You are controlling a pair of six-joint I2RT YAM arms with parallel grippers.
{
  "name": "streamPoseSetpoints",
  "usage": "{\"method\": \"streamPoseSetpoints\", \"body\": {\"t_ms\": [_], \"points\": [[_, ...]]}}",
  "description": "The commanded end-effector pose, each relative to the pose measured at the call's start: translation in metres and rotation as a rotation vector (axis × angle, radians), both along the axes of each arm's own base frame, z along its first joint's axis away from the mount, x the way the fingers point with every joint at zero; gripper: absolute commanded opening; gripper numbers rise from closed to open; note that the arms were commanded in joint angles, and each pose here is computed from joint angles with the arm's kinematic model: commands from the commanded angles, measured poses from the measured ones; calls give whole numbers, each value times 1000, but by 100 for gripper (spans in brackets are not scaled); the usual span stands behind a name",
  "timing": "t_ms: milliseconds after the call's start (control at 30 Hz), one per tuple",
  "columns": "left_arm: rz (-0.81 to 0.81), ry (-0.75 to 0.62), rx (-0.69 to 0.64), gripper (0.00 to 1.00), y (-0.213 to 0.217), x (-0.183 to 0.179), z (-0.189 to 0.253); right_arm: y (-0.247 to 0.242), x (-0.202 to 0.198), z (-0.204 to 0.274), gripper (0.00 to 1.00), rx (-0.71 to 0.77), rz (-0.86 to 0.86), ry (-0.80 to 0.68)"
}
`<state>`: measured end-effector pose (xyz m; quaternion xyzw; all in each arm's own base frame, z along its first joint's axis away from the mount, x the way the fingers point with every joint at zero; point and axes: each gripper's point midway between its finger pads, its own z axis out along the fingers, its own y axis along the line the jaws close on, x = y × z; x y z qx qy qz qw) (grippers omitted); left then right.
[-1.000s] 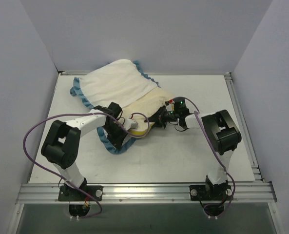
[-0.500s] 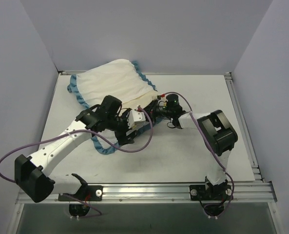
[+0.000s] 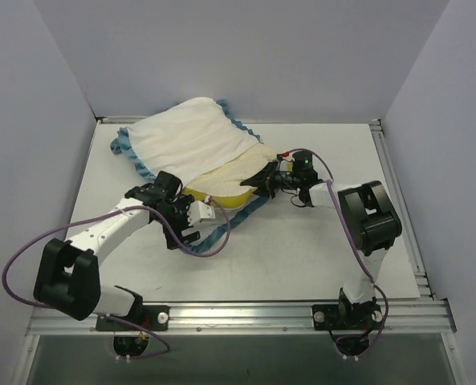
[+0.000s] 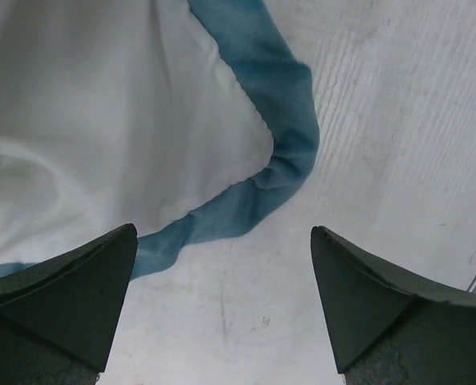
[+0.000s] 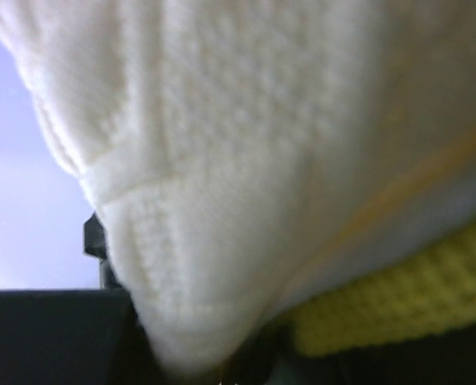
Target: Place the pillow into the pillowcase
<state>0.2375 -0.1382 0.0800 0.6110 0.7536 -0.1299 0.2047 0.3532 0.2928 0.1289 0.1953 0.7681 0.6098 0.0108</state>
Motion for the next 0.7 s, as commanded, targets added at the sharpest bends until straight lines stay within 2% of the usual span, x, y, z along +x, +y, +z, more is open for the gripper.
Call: {"method": "streamPoseSetpoints", "body": {"t_ms": [0,167,267,300,367,400,433,467,567,600,667], "points": [[-156,-62,-11,97,-12,16,-16,-4,19,34,0,24,-30,-122],[-200,-112,6,97,-33,41,-47,-4,8,27,0,23,-2,-94],[-320,-117,36,97,-40,30,-72,-5,5,25,0,26,-1,-82],[-365,-113,47,94,-41,24,-78,-4,5,28,0,38,0,-89],[-485,-88,35,69,-53,6,-83,-2,4,31,0,52,1,-84],[-520,-76,24,34,-61,1,-80,-1,5,33,0,61,-2,-80],[-556,-25,32,14,-63,-13,-78,5,2,37,0,72,7,-86],[-596,-47,7,0,-83,-17,-65,7,2,38,0,81,14,-84],[-674,-13,-136,0,-126,-49,-21,24,0,50,0,119,26,-78],[-708,-24,-218,0,-150,-54,8,31,2,59,0,149,20,-73],[-759,39,-274,0,-169,-85,35,50,3,59,0,166,27,-62]]}}
